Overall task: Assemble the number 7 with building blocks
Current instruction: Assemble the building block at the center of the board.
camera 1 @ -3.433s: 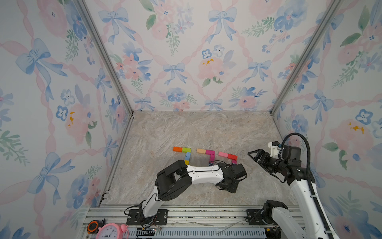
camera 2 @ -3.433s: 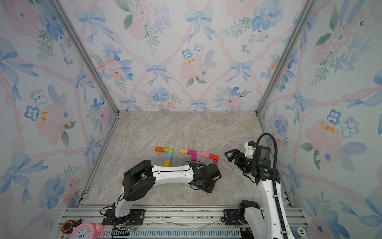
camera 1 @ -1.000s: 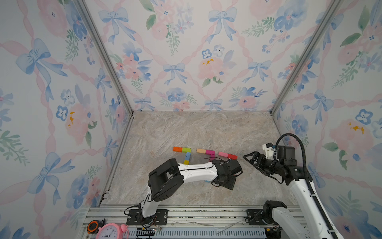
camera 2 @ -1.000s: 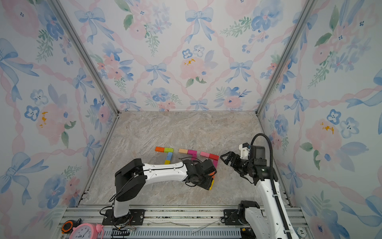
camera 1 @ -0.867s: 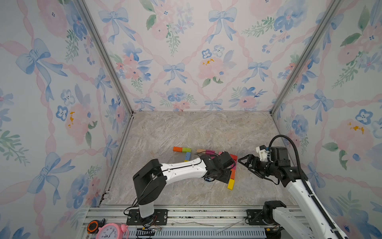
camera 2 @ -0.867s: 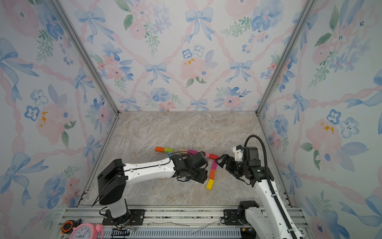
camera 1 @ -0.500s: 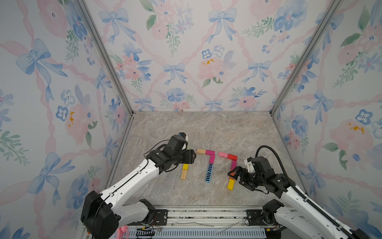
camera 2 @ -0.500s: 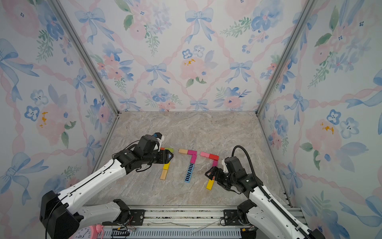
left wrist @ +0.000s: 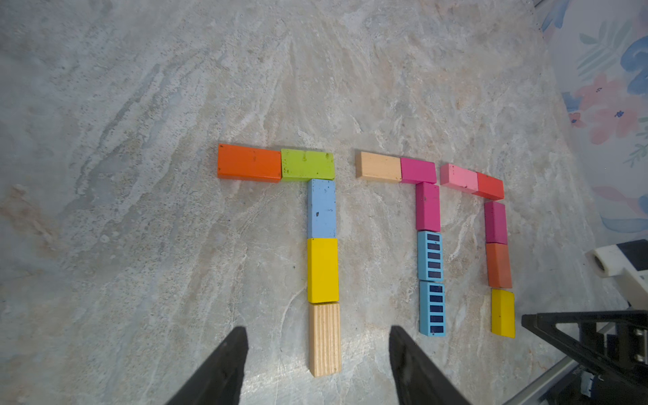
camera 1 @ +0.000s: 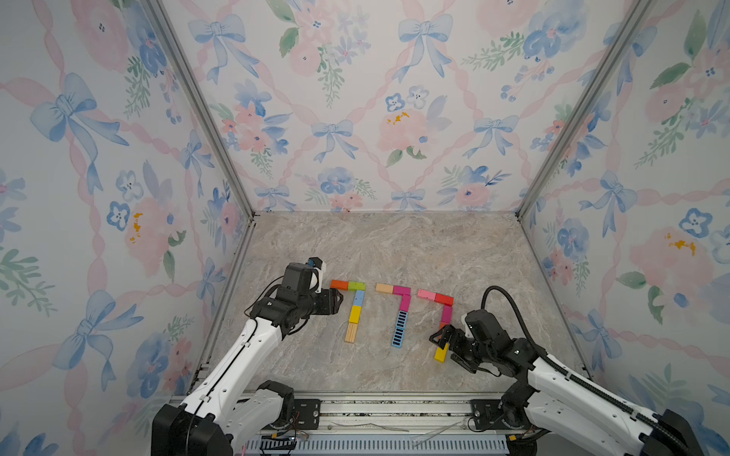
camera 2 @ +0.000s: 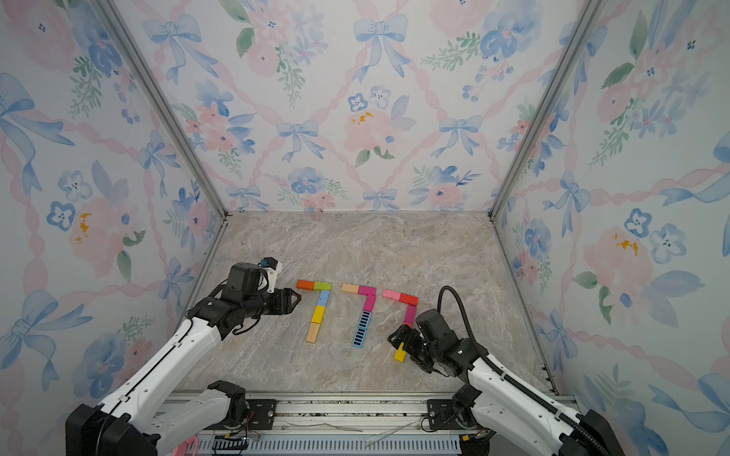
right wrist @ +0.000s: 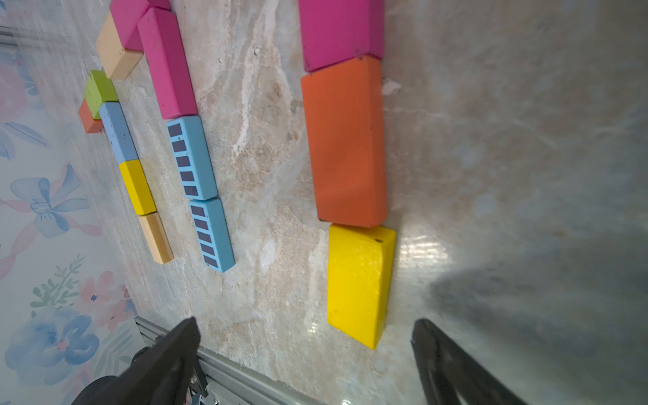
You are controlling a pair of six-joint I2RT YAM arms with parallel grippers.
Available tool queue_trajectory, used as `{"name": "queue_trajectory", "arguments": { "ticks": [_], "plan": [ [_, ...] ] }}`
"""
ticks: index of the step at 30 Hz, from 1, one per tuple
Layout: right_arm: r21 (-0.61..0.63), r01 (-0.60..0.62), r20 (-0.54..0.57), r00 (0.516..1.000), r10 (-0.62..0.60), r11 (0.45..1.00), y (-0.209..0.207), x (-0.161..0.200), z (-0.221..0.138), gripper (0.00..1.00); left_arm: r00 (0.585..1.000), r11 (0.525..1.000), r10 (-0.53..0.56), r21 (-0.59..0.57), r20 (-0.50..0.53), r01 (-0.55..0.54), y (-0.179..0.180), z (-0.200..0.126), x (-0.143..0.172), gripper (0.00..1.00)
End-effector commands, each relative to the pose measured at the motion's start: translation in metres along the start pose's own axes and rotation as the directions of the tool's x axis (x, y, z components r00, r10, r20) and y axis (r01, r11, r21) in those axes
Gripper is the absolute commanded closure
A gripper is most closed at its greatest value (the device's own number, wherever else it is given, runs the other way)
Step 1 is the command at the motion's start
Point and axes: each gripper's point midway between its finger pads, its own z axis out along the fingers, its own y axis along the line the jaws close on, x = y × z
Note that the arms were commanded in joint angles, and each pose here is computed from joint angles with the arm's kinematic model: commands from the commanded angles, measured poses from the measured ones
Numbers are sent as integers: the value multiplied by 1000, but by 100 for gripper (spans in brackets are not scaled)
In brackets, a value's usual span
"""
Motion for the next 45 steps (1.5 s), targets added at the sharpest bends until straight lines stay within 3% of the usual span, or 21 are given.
{"name": "queue_trajectory", "arguments": {
  "ticks": [1, 45],
  "plan": [
    [0, -11, 21, 1000, 11, 1000, -2, -3, 5, 3, 998, 998, 53, 26, 42, -54, -3, -3, -6, 33],
    [-1, -49, 30, 998, 49, 999, -15, -10, 19, 3, 998, 998, 46, 39, 36, -48, -4, 1, -5, 33]
  ]
}}
